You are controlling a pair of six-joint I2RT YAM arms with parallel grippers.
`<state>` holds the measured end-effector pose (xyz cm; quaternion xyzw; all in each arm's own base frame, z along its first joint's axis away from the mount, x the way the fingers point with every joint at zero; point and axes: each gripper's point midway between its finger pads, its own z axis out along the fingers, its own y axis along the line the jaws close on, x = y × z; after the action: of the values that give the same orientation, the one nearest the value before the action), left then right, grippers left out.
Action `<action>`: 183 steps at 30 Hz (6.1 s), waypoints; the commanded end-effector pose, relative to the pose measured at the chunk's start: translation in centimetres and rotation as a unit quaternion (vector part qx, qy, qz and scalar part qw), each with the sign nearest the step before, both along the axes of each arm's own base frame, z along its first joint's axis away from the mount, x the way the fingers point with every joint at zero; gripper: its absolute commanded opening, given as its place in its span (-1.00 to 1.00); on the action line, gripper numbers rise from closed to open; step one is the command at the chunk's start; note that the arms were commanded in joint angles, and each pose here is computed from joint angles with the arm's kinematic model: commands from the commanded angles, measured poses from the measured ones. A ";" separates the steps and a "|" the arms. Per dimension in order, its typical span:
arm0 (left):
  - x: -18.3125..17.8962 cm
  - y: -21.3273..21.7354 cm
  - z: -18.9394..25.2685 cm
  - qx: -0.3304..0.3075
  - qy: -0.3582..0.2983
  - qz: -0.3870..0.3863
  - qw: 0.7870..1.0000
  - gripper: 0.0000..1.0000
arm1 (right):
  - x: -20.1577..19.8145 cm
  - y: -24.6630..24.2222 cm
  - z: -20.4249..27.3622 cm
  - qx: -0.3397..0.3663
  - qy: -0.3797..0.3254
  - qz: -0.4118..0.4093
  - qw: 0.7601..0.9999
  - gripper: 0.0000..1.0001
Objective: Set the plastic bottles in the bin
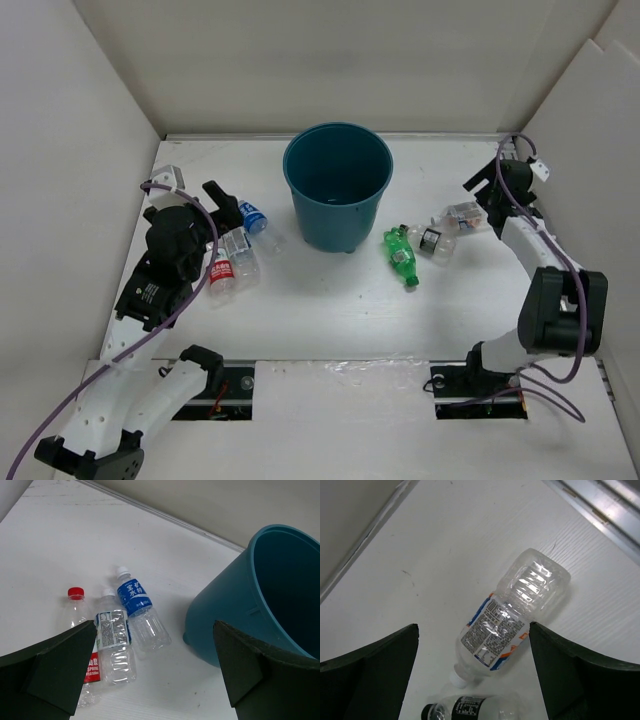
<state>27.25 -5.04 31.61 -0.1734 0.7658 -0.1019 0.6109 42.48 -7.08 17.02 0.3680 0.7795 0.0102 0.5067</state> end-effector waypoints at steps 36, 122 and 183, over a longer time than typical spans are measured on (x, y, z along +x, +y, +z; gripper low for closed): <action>0.3 -1.8 1.1 -0.001 -0.024 -0.053 0.998 1.00 | 1.0 -2.7 -4.2 0.076 0.029 -0.100 0.992 0.77; 1.6 -22.4 17.2 0.004 -0.240 -0.580 0.779 -0.23 | -15.7 41.8 41.8 0.093 -0.592 0.672 0.435 -0.80; 10.4 -7.0 17.3 -0.034 -0.068 -0.109 0.991 1.00 | -5.8 12.5 -11.8 -0.209 0.107 0.548 0.803 0.95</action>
<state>38.69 -12.96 47.05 -0.0888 0.7516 -0.2068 0.6200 35.57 4.38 5.01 -0.2298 0.8976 0.0697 0.3698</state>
